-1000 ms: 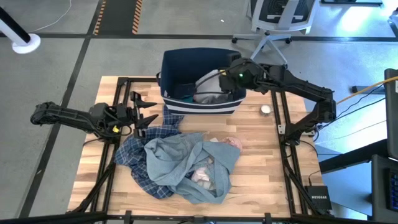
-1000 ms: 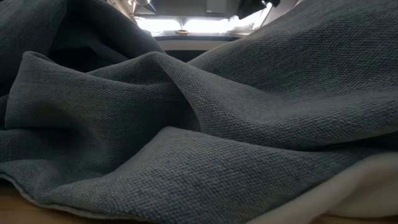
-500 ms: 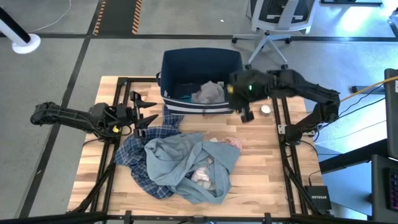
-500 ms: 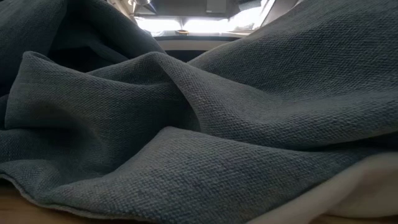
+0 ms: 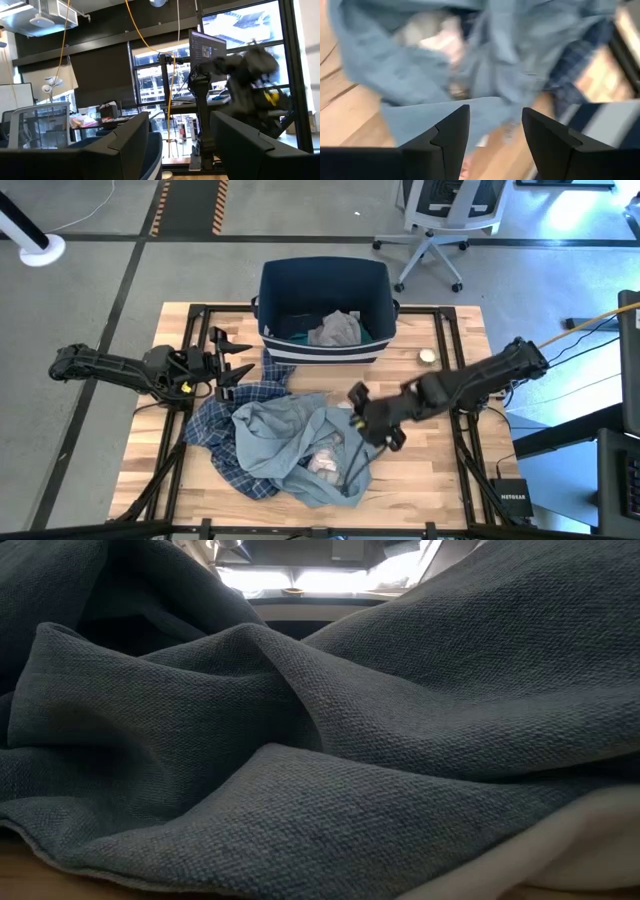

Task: Sort clothes
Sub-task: Put the pink sock into the blue laundry bin

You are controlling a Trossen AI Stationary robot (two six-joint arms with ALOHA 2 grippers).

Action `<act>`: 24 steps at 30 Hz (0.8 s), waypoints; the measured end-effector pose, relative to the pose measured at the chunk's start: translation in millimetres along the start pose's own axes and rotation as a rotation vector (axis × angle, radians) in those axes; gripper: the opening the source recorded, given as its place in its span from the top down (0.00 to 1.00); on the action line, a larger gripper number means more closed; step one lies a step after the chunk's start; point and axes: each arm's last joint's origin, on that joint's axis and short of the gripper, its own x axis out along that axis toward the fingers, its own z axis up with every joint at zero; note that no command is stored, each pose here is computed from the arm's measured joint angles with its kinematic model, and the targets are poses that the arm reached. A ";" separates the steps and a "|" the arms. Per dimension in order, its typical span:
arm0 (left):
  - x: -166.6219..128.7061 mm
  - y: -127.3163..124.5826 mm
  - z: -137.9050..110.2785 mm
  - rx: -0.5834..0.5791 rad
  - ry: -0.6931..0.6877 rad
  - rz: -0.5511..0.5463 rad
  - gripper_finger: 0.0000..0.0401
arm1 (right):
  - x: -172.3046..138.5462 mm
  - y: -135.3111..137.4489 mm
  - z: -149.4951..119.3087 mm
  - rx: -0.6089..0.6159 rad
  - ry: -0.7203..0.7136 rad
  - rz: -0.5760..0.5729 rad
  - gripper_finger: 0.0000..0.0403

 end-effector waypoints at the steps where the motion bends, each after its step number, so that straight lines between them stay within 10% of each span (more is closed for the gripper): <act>1: 0.0 -0.1 -0.1 -0.002 0.000 0.000 0.48 | 7.4 7.1 -2.0 -0.013 0.008 0.013 0.51; 24: 0.0 0.0 0.0 -0.004 0.000 0.000 0.48 | 91.9 111.4 -24.2 -0.307 -0.042 0.113 0.51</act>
